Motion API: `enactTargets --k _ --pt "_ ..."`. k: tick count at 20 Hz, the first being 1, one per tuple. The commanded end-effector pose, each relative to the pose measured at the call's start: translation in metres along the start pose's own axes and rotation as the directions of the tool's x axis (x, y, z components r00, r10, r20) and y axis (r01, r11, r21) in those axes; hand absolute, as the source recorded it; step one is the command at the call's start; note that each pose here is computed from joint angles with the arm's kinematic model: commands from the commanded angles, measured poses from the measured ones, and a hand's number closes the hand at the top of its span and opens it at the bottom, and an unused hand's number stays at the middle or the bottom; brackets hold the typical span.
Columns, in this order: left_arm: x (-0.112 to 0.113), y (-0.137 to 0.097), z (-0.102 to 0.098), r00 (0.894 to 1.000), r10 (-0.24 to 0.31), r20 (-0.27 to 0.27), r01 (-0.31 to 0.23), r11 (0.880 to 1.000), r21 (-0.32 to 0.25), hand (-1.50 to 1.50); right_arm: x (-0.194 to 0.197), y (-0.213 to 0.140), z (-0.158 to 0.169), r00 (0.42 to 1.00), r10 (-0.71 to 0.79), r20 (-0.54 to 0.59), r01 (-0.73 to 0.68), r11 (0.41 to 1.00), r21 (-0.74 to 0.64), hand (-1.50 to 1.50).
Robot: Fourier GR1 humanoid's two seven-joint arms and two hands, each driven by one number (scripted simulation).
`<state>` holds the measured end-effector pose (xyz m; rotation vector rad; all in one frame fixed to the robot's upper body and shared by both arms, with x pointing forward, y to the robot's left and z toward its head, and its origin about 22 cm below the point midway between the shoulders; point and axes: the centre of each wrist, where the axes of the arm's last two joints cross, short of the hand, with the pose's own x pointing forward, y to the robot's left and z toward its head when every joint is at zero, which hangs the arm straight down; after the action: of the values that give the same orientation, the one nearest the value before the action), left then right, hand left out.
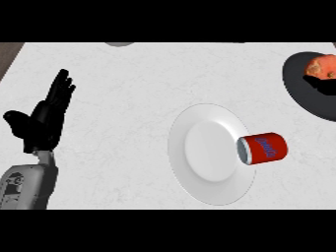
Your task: Pick the squash from the plate and place it in the pan
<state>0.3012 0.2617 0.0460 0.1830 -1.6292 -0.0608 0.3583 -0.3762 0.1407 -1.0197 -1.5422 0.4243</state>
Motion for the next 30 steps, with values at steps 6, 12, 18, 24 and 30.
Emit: enactTargets --k 6,12,18,24,30 --pt "-0.007 -0.01 0.0 1.0 0.008 0.011 -0.008 1.0 -0.016 0.0 -0.077 -0.01 -0.017 0.975 0.203 -0.088 -0.212 0.972 -0.104 1.5" --pt "0.014 -0.018 -0.008 0.999 0.003 0.034 -0.001 0.999 -0.049 0.0 -0.093 -0.018 -0.022 0.978 0.169 -0.119 -0.183 0.975 -0.122 1.5" --pt "0.02 -0.012 -0.009 0.999 0.014 0.048 -0.01 0.997 -0.077 0.0 -0.113 -0.014 -0.012 0.977 0.056 -0.204 -0.065 0.997 -0.038 -1.5" --pt "0.017 -0.02 -0.011 0.999 0.003 0.05 0.001 0.998 -0.068 0.0 -0.122 0.014 0.001 0.961 -0.123 -0.247 0.169 0.971 0.17 -1.5" --pt "0.014 -0.009 -0.011 0.999 0.016 0.028 -0.014 0.998 -0.061 0.0 -0.125 -0.005 -0.003 0.96 -0.239 -0.149 0.248 0.968 0.047 -1.5"
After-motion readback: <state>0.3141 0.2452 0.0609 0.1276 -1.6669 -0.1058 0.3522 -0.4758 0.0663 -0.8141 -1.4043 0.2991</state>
